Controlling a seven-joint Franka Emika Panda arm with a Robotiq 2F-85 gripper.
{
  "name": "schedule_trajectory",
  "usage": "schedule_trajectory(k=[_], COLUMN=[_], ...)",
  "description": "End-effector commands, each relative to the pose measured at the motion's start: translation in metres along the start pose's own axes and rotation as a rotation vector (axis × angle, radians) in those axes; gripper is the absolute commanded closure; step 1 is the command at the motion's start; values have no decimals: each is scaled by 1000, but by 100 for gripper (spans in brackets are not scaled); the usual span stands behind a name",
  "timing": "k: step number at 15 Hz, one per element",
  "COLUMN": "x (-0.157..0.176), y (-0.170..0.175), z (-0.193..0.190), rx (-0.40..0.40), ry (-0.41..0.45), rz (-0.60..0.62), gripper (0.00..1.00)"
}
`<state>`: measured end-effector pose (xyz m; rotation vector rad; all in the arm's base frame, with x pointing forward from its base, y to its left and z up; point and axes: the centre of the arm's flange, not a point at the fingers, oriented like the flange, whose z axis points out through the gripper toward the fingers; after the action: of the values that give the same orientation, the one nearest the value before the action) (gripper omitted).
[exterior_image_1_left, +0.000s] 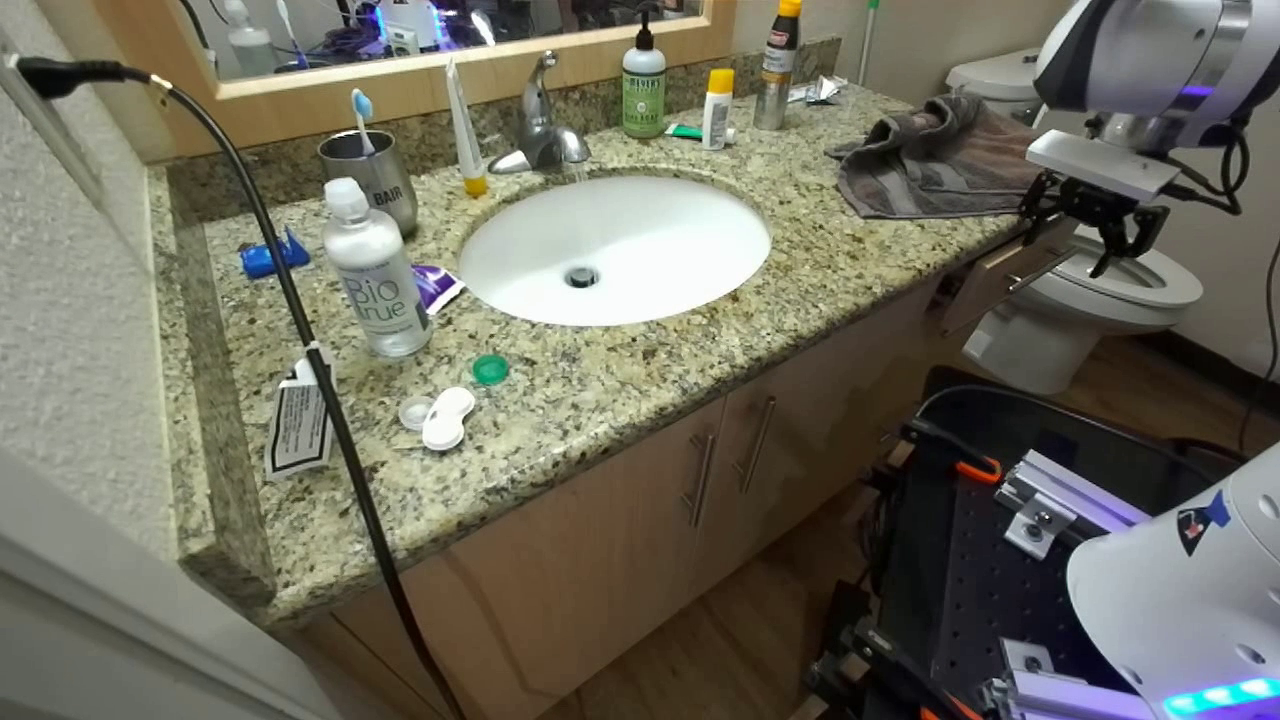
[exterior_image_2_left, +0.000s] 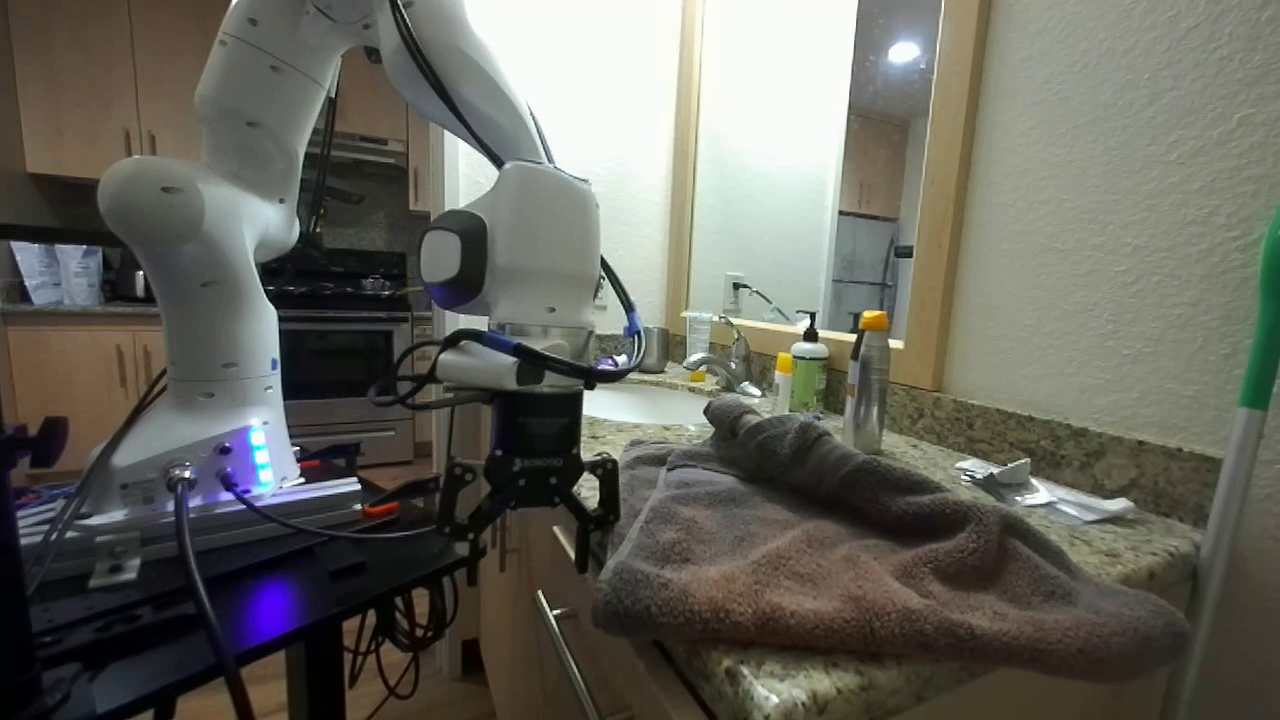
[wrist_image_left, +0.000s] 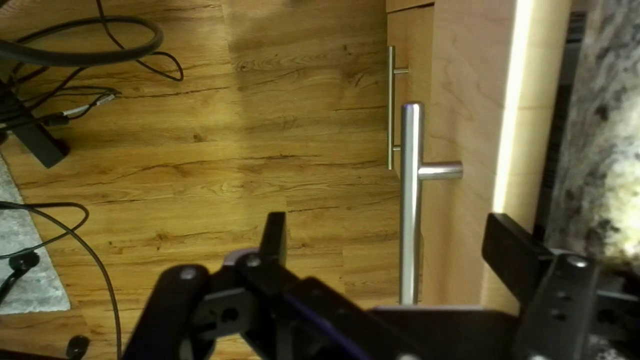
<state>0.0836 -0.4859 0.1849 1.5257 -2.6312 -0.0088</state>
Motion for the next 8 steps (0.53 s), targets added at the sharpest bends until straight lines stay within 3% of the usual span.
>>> schedule_trajectory(k=[1, 8], x=[0, 19], y=[0, 26], z=[2, 26], rx=[-5, -97], ry=[1, 59], rz=[-2, 74], gripper=[0, 0])
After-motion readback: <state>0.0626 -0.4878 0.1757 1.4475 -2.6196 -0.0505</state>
